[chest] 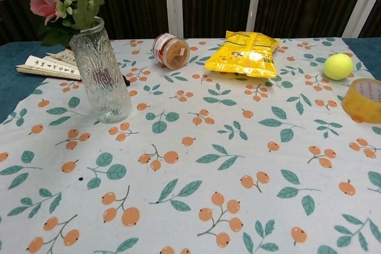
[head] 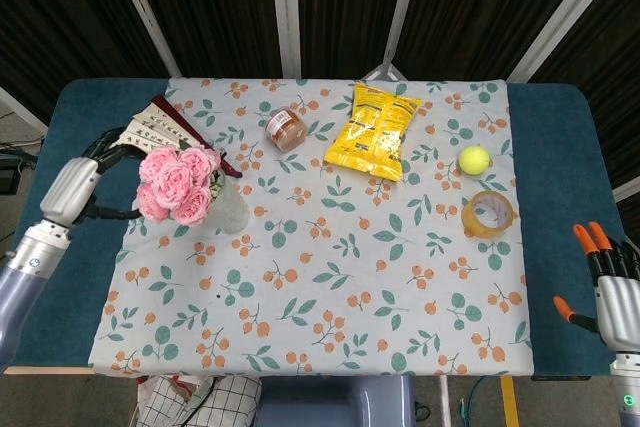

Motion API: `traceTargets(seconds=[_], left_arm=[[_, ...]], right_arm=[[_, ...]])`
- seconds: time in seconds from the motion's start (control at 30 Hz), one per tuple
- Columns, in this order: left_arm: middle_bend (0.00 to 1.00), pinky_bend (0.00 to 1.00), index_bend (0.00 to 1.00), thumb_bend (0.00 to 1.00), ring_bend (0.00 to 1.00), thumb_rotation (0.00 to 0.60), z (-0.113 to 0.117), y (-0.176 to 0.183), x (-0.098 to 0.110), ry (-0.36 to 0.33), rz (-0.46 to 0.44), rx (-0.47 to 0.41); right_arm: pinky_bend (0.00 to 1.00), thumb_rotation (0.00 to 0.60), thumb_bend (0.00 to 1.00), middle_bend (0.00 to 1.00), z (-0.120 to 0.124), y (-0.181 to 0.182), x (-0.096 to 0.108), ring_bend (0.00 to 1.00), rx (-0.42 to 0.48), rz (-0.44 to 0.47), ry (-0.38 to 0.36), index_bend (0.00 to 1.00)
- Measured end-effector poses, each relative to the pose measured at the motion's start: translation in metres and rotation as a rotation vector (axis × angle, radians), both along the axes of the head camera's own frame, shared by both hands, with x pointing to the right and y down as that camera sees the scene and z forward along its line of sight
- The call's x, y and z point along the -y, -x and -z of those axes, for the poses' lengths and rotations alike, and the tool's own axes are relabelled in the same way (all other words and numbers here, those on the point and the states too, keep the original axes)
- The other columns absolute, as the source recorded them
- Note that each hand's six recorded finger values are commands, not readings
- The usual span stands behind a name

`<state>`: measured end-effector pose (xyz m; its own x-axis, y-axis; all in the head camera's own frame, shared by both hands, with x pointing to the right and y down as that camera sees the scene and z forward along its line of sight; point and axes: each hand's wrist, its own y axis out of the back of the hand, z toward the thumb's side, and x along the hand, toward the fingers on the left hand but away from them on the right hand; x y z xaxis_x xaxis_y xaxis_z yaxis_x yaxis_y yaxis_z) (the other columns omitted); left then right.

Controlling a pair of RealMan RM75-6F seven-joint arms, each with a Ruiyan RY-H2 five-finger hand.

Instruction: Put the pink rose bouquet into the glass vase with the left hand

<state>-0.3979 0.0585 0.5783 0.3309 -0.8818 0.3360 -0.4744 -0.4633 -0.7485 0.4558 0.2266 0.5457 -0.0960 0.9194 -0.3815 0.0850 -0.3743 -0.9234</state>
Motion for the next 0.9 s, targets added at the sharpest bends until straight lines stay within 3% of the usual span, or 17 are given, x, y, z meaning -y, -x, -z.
traceTargets(seconds=[0.2, 0.47, 0.67, 0.9], left_arm=[[0.26, 0.08, 0.32, 0.23, 0.05, 0.6, 0.011, 0.033, -0.031, 0.041, 0.042, 0.159], [0.19, 0.06, 0.26, 0.23, 0.02, 0.6, 0.016, 0.067, -0.083, -0.018, 0.104, 0.407], [0.16, 0.05, 0.23, 0.23, 0.02, 0.6, 0.008, 0.082, -0.118, -0.016, 0.164, 0.448], [0.17, 0.05, 0.21, 0.23, 0.02, 0.6, 0.004, 0.077, -0.128, -0.024, 0.146, 0.416]], right_arm=[[0.0, 0.6, 0.24, 0.02, 0.001, 0.002, 0.0, 0.09, 0.003, 0.003, 0.0, 0.1], [0.0, 0.6, 0.24, 0.02, 0.001, 0.001, -0.001, 0.09, -0.019, 0.031, 0.015, 0.1], [0.0, 0.6, 0.24, 0.02, 0.002, -0.001, 0.0, 0.09, -0.018, 0.049, 0.025, 0.1], [0.0, 0.6, 0.24, 0.02, 0.004, 0.001, 0.0, 0.09, -0.015, 0.066, 0.023, 0.1]])
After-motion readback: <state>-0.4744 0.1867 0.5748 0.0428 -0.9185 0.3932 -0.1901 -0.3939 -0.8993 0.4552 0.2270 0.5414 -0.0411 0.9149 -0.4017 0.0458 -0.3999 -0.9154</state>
